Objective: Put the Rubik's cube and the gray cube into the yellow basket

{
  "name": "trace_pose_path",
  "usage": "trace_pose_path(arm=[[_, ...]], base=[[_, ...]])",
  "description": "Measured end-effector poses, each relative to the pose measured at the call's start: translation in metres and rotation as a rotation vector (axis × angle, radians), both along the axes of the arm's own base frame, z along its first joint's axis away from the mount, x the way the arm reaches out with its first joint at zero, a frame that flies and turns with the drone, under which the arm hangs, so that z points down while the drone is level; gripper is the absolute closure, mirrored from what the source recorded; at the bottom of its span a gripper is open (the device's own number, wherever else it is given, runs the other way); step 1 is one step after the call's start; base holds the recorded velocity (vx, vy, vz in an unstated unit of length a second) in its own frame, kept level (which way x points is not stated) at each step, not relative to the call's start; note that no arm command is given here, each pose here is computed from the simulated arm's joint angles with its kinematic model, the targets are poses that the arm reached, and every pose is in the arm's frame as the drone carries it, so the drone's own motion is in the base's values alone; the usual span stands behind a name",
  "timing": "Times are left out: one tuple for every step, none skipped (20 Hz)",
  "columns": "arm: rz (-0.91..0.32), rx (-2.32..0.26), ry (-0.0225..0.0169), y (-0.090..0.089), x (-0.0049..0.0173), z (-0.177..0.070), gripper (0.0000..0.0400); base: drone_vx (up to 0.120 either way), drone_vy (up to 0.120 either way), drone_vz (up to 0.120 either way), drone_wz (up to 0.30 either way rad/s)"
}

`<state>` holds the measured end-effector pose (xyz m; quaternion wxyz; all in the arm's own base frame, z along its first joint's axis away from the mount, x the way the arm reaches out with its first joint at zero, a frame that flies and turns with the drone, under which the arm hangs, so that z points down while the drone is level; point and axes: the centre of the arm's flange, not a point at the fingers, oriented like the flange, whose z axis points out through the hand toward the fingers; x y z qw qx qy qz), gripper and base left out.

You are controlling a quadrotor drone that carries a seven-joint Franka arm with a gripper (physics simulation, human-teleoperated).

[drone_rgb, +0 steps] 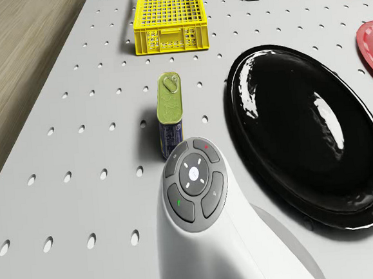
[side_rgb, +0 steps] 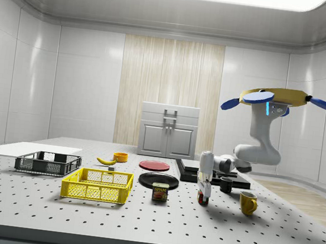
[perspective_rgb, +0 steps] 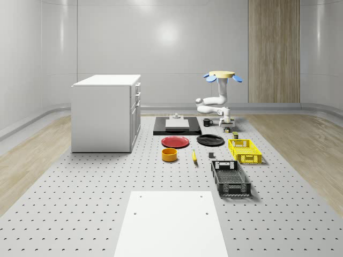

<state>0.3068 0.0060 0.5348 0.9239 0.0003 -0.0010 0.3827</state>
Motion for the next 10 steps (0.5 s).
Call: trace_pose_path(arm=[[0.0, 0.0, 0.0, 0.0, 0.0, -0.003, 0.0074], [0.0, 0.0, 0.0, 0.0, 0.0, -0.006, 0.0074], [0.0, 0.0, 0.0, 0.0, 0.0, -0.01, 0.0074], [0.0, 0.0, 0.0001, 0.0, 0.0, -0.014, 0.0074], [0.0, 0.0, 0.0001, 0.0, 0.0, -0.018, 0.0075], [0.0, 0.0, 0.0001, 0.0, 0.0, -0.022, 0.0075], [0.0, 0.0, 0.0002, 0.0, 0.0, -0.027, 0.0075], [0.0, 0.0, 0.0002, 0.0, -0.0001, -0.031, 0.0075], [0.0, 0.0, 0.0002, 0.0, -0.0001, -0.035, 0.0075], [0.0, 0.0, 0.0002, 0.0, 0.0, -0.038, 0.0075]], base=[[0.0, 0.0, 0.0, 0.0], [0.0, 0.0, 0.0, 0.0], [0.0, 0.0, 0.0, 0.0], [0.0, 0.0, 0.0, 0.0], [0.0, 0.0, 0.0, 0.0], [0.0, 0.0, 0.12, 0.0], [0.0, 0.0, 0.12, 0.0], [0.0, 0.0, 0.12, 0.0], [0.0, 0.0, 0.12, 0.0], [0.0, 0.0, 0.12, 0.0]])
